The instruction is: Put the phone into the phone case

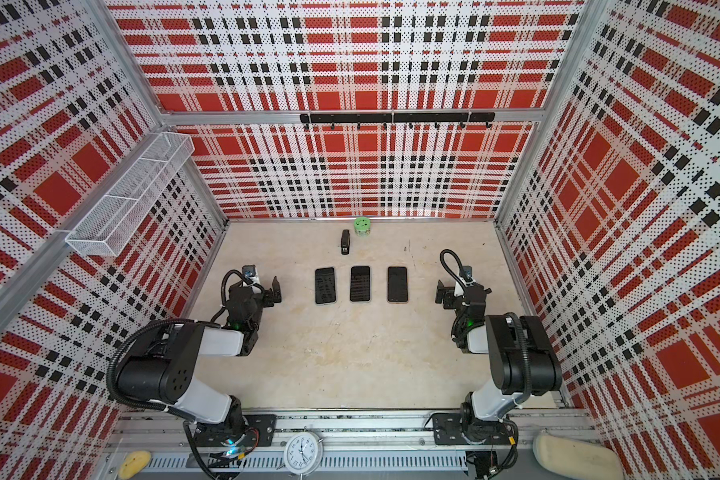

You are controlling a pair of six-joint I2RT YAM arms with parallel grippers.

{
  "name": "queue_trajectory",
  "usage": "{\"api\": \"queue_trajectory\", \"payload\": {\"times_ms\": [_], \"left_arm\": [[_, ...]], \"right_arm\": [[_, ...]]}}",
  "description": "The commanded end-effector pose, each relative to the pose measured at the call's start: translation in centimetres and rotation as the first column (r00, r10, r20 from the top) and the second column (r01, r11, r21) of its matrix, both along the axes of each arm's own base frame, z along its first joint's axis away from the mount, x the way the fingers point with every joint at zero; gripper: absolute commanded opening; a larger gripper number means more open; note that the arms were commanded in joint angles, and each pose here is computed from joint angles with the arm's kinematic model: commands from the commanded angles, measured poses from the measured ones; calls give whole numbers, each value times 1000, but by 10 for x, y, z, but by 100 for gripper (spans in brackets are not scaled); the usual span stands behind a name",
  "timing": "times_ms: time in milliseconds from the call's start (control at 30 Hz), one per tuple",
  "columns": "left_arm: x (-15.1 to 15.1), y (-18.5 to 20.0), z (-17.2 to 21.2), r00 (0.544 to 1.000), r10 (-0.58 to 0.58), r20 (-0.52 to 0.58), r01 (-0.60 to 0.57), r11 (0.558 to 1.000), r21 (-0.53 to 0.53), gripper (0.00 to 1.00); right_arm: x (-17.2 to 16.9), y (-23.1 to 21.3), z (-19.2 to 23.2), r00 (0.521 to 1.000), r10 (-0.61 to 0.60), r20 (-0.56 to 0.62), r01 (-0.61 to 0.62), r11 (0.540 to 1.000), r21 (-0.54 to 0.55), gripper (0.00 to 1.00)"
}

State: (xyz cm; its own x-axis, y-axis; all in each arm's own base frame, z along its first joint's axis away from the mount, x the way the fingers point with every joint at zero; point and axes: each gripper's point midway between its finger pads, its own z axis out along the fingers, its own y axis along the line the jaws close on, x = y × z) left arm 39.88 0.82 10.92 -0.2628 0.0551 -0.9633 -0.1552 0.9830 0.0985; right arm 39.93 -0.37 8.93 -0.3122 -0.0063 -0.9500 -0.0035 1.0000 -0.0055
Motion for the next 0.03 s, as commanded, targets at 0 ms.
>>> {"api": "queue_trajectory", "payload": {"times_ms": [0], "left_arm": [[7, 0, 10, 999, 7, 37, -7, 1000, 2, 99]], "right_arm": [[8, 1, 20, 998, 5, 64, -4, 1000, -19, 100]]}}
